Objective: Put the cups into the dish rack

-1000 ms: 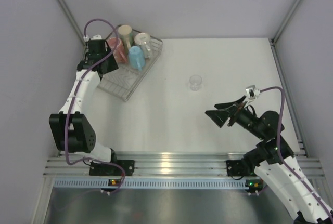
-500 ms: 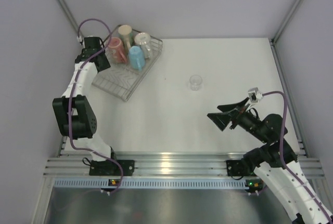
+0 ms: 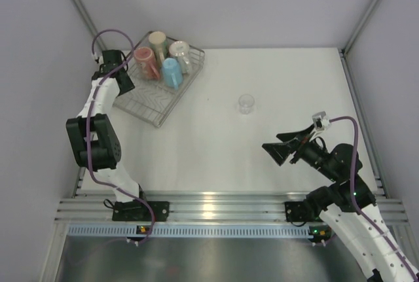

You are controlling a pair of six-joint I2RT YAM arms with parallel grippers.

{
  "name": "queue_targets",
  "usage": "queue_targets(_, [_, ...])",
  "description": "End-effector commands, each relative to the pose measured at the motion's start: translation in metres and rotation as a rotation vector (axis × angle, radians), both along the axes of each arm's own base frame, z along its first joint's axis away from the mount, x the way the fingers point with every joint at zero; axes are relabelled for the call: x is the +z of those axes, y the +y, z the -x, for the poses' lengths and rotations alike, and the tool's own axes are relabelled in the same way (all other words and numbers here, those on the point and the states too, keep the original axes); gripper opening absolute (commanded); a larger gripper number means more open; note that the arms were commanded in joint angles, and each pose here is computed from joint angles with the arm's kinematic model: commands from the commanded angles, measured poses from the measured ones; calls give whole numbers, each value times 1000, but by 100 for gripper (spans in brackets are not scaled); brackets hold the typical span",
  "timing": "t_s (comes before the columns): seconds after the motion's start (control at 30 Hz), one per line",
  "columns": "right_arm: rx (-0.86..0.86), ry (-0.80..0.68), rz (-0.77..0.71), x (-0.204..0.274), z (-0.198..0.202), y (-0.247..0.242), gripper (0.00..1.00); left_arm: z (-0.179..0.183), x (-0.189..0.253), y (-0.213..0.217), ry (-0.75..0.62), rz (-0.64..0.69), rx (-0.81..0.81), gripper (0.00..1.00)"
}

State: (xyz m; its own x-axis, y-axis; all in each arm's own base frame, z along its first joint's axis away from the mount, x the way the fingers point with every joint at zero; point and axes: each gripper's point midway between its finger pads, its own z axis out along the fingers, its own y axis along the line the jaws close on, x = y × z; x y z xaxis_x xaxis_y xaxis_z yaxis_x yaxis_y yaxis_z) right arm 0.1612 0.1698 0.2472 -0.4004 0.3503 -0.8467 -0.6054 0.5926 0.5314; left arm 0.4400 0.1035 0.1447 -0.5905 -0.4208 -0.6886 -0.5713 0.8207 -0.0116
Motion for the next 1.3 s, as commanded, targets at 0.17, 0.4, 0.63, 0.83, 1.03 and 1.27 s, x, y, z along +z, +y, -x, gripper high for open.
queue_targets(0.17, [-11,-61,-4,20,4,-4,99,2,-20,0,41,13,16,0])
queue_targets(0.4, [-19,-56,-1,19,3,-5,99,3,-30,1,71,11,19,30])
queue_targets(0.63, [-41,-40,6,16,0,-8,99,2,-26,3,60,22,34,47])
queue_targets(0.83, [-43,-31,7,16,0,-7,99,3,-24,5,62,30,36,60])
queue_targets(1.03, [-60,-29,2,20,-3,-9,100,2,-10,8,37,23,39,73])
queue_targets(1.27, [-69,-20,-22,26,-7,-8,99,6,5,12,17,6,51,84])
